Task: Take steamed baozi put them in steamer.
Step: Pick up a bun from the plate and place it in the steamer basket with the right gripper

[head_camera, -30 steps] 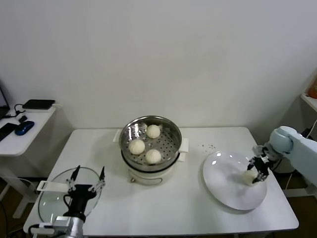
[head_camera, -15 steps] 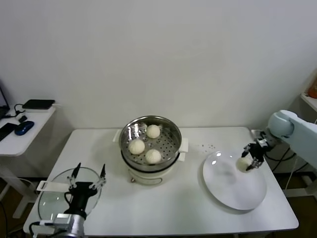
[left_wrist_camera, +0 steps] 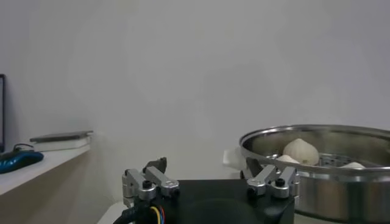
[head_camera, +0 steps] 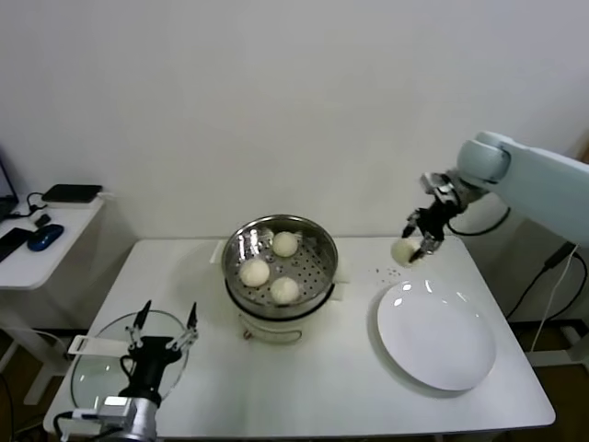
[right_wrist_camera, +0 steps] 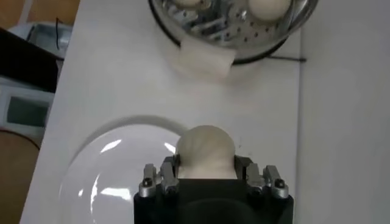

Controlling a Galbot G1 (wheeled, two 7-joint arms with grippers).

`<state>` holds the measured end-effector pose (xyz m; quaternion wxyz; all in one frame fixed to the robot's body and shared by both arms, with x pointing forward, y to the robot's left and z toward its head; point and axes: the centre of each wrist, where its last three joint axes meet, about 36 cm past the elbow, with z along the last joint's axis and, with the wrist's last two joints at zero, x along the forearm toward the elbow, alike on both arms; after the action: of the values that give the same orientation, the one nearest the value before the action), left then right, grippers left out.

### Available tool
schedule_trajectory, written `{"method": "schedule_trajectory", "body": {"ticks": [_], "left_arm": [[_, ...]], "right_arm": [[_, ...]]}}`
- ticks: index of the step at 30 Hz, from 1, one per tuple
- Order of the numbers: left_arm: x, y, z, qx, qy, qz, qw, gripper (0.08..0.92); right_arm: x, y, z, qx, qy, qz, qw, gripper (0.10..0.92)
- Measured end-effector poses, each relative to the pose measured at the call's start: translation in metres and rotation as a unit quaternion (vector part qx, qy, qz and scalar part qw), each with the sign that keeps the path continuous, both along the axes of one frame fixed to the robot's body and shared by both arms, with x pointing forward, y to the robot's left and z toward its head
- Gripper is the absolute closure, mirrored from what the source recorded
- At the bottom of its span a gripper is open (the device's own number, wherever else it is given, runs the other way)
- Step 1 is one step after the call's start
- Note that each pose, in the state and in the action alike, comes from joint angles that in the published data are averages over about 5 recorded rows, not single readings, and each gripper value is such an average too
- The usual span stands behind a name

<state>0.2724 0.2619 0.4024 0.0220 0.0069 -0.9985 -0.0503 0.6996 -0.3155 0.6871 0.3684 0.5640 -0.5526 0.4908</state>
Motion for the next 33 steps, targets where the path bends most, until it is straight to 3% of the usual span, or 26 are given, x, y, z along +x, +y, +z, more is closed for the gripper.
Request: {"method": "schedule_trajectory", "body": {"ticks": [13,33], "left_arm": [[-0.003,0.005,0.001,-0.002,-0.003,0.002,1.000,0.177],[-0.011,0.010,-0.004,-0.002,0.003,0.006,1.000,0.177]], "right_arm": [[0.021,0.105,0.029,0.028,0.002,0.018,0.999,0.420],[0.046,0.195,-0.041,0.024,0.029,0.028,0.999,0.403]]}}
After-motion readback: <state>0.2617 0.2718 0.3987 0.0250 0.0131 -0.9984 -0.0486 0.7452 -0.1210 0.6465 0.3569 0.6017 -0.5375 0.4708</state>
